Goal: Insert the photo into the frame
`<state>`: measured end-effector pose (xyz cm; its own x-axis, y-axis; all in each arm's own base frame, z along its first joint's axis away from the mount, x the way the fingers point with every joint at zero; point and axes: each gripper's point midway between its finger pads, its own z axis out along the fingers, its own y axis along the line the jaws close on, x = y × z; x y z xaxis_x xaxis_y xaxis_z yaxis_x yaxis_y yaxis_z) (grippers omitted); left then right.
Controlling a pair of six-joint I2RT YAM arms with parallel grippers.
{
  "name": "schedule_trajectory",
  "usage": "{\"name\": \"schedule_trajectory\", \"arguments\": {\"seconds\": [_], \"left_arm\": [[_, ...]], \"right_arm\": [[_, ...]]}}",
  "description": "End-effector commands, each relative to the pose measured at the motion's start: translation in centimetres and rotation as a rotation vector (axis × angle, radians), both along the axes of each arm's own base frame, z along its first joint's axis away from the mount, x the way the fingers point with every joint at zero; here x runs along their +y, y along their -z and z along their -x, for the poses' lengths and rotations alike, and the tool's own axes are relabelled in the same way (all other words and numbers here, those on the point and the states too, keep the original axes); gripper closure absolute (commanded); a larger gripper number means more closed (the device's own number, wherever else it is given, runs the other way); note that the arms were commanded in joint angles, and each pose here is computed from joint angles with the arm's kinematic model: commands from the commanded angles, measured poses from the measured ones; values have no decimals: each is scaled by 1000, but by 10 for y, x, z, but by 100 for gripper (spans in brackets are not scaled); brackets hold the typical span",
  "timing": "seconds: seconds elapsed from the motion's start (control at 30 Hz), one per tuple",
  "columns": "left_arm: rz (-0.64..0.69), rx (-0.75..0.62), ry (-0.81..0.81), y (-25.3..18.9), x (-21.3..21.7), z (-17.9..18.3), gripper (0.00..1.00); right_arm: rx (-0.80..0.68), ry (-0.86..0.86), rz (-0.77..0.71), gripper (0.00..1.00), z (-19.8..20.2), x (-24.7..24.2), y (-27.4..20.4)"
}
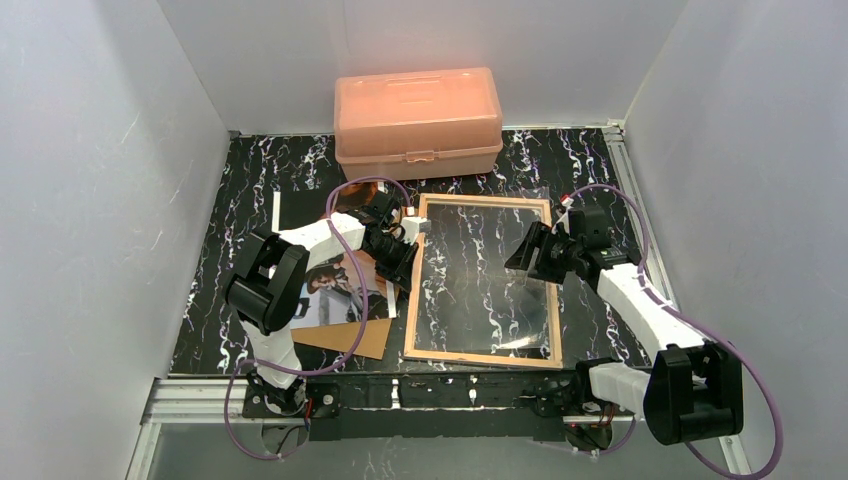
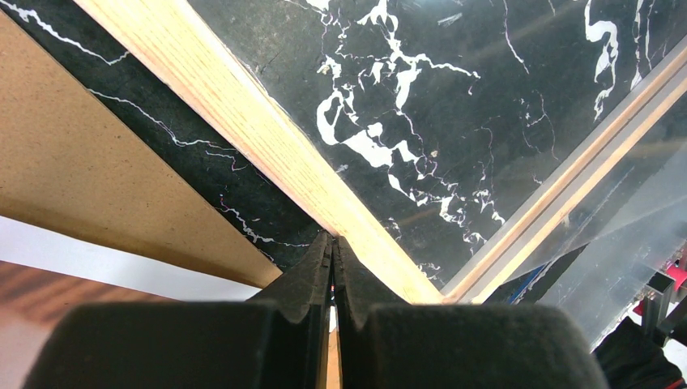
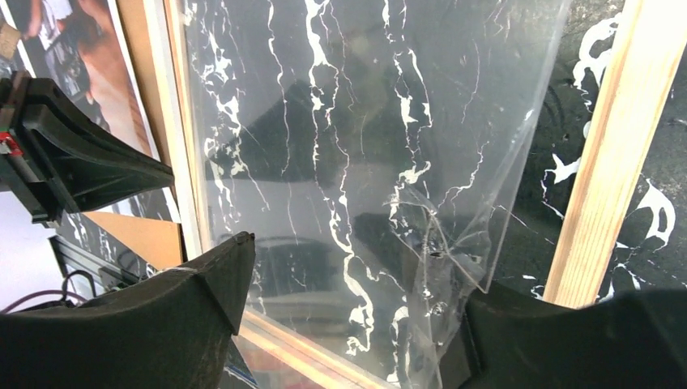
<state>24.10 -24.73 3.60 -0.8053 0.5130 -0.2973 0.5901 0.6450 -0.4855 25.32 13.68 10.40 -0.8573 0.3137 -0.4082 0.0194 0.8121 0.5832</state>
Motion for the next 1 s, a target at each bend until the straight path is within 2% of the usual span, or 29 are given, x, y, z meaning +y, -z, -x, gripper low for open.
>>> {"name": "schedule_trajectory", "arguments": {"seconds": [0.0,0.37,0.47,0.97], "left_arm": [[37,-29,13,-16,-6,-4,100],[39,-29,14,-17,-5,-4,100],[39,-24,13,-16,-5,-4,100],[45,-16,9,-16,-3,-4,100]], "right_arm": [[-39,-52,37,23,-9,5,-14],[23,-75,177,17,-11,-4,3],[21,-64,211,11,-14,-8,5],[46,-95,285,3,-15,-11,17]]}}
